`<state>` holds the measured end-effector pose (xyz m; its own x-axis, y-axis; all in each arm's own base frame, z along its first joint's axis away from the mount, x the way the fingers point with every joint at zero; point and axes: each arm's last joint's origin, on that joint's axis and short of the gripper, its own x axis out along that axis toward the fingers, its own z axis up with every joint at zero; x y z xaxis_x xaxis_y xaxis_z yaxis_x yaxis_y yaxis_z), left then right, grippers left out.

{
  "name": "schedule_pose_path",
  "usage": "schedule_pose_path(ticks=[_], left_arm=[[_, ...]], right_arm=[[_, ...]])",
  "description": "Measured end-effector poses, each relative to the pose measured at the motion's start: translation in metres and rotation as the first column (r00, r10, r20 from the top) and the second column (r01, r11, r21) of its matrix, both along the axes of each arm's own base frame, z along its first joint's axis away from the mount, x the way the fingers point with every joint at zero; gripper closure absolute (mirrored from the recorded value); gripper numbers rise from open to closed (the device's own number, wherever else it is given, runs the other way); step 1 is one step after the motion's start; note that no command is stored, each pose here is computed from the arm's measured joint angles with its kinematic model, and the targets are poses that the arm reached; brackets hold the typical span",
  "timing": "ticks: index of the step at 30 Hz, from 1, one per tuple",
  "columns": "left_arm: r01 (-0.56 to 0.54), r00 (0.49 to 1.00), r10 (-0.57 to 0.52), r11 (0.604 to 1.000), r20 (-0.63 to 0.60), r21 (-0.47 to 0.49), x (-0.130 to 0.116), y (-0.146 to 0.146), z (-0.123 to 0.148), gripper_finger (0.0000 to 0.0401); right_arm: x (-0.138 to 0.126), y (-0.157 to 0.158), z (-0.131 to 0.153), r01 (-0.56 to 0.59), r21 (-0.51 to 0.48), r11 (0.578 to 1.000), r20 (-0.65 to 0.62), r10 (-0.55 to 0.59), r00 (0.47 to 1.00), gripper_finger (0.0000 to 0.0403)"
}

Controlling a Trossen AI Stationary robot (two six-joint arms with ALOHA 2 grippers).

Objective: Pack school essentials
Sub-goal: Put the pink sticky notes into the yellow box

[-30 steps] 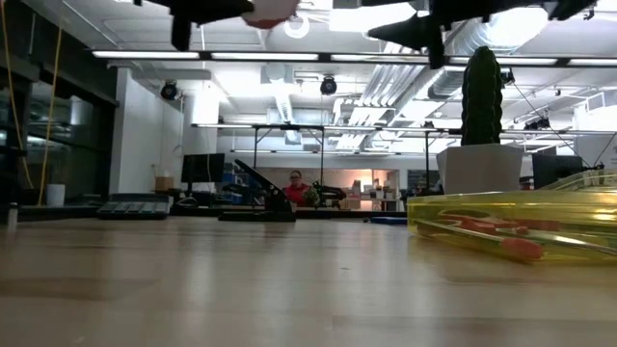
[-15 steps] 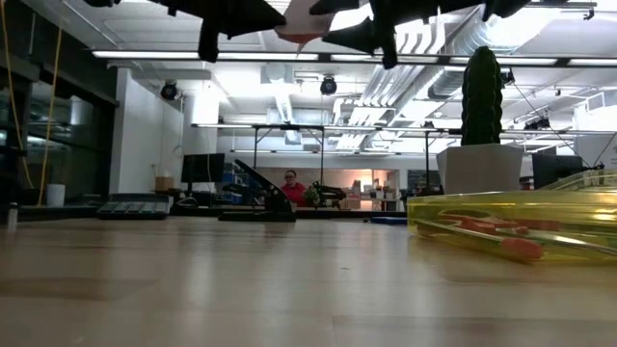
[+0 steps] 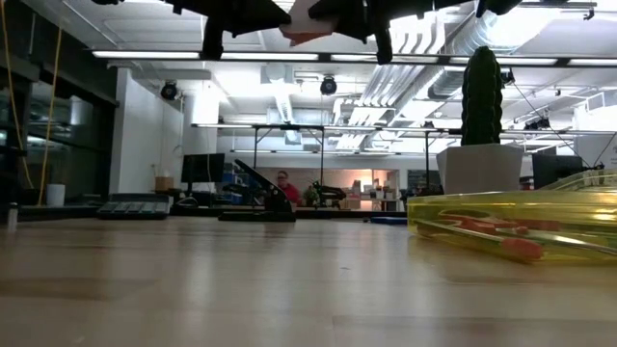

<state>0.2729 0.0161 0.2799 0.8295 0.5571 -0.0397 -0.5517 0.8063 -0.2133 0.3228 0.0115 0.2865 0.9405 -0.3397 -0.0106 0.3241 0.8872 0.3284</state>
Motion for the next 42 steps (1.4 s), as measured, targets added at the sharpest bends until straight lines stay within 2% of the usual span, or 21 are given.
schedule_pose_path(ticks=[3,4,9,12,18,22,24,27,32,42], left_arm=[[0.001,1.0,-0.001,1.0,-0.002,0.001,0.0,0.0,0.0,0.0401],[0.001,1.0,-0.001,1.0,-0.003,0.003,0.0,0.0,0.0,0.04],[0.006,1.0,-0.006,1.0,-0.018,0.008,0.0,0.0,-0.001,0.0374],[0.033,0.998,-0.033,0.999,-0.053,0.002,-0.01,0.001,0.004,0.0339],[0.11,0.989,-0.121,0.987,-0.089,-0.113,-0.053,0.003,0.023,0.0253],[0.188,0.98,-0.195,0.97,-0.029,-0.153,-0.084,0.001,0.039,0.0213],[0.219,0.975,-0.22,0.966,0.01,-0.138,-0.098,-0.002,0.045,0.0202],[0.269,0.962,-0.262,0.959,0.08,-0.094,-0.114,-0.008,0.049,0.0194],[0.371,0.922,-0.358,0.926,0.15,-0.065,-0.123,-0.018,0.041,0.0195],[0.385,0.915,-0.372,0.921,0.156,-0.061,-0.123,-0.019,0.041,0.0195]], right_arm=[[0.0,0.0,0.0,0.0,-0.005,1.0,-0.004,-0.001,1.0,0.0379],[0.0,0.0,0.0,0.001,-0.008,1.0,-0.006,-0.001,1.0,0.039],[-0.001,0.0,-0.001,-0.001,-0.012,1.0,-0.021,0.001,1.0,0.0389],[-0.01,-0.002,0.003,-0.051,-0.045,0.998,-0.1,0.047,0.994,0.0397],[-0.054,-0.006,0.015,-0.074,-0.071,0.995,-0.339,0.046,0.94,0.0399],[-0.087,-0.006,0.018,-0.122,-0.052,0.991,-0.399,0.091,0.912,0.04],[-0.103,-0.004,0.013,-0.141,-0.027,0.99,-0.377,0.12,0.918,0.04],[-0.123,-0.001,0.004,-0.182,0.003,0.983,-0.267,0.176,0.948,0.0401],[-0.142,0.001,-0.005,-0.221,0.025,0.975,-0.081,0.222,0.972,0.0402],[-0.146,0.002,-0.002,-0.254,0.01,0.967,-0.049,0.254,0.966,0.0402]])
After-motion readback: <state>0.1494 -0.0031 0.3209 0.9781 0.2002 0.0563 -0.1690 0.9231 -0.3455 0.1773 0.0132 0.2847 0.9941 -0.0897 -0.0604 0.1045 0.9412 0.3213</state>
